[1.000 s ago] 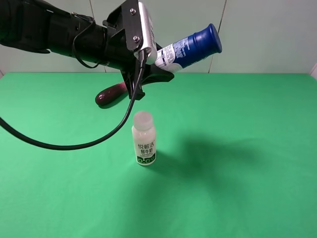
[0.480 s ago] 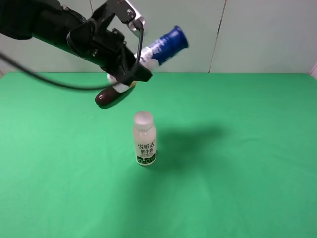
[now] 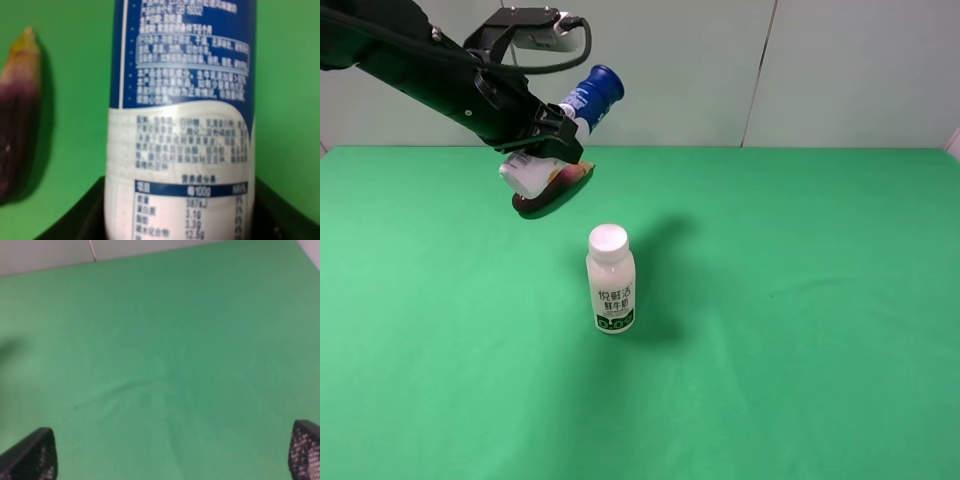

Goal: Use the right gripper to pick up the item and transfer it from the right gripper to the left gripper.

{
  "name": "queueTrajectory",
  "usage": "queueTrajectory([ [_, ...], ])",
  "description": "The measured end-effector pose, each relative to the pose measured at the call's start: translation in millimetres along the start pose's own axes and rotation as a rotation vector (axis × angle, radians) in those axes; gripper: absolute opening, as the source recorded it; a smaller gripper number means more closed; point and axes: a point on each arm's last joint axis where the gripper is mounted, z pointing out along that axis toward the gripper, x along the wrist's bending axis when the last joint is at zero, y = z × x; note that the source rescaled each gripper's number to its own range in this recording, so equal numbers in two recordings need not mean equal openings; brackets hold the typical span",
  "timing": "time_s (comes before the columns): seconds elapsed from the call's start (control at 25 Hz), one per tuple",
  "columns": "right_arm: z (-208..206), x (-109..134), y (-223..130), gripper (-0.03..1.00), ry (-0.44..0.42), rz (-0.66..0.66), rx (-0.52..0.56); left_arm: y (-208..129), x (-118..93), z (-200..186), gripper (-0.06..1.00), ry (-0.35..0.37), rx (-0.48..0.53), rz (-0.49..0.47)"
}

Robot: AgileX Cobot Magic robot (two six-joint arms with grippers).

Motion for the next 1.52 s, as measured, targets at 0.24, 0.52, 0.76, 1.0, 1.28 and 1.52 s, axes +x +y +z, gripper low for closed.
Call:
queueTrajectory([
  [0.24, 0.0, 0.0, 0.0, 1.00, 0.000, 0.000, 0.000, -21.5, 13.9, 8.1, 0.00, 0.084, 0.019, -0.116],
  [0.52, 0.0, 0.0, 0.0, 1.00, 0.000, 0.000, 0.000, -48.2, 30.1, 13.6, 0.00, 0.141, 0.046, -0.231],
  [0.76, 0.0, 0.0, 0.0, 1.00, 0.000, 0.000, 0.000, -70.8, 34.9, 18.6, 0.00, 0.175, 0.065, -0.266],
  [1.0, 0.0, 0.0, 0.0, 1.00, 0.000, 0.000, 0.000, -82.5, 35.5, 14.5, 0.00, 0.202, 0.039, -0.297],
  [1.28, 0.0, 0.0, 0.1, 1.00, 0.000, 0.000, -0.001, -95.0, 46.0, 6.4, 0.00, 0.239, 0.030, -0.348],
  [1.52, 0.0, 0.0, 0.0, 1.00, 0.000, 0.000, 0.000, -102.0, 61.1, -1.9, 0.00, 0.274, 0.030, -0.392],
])
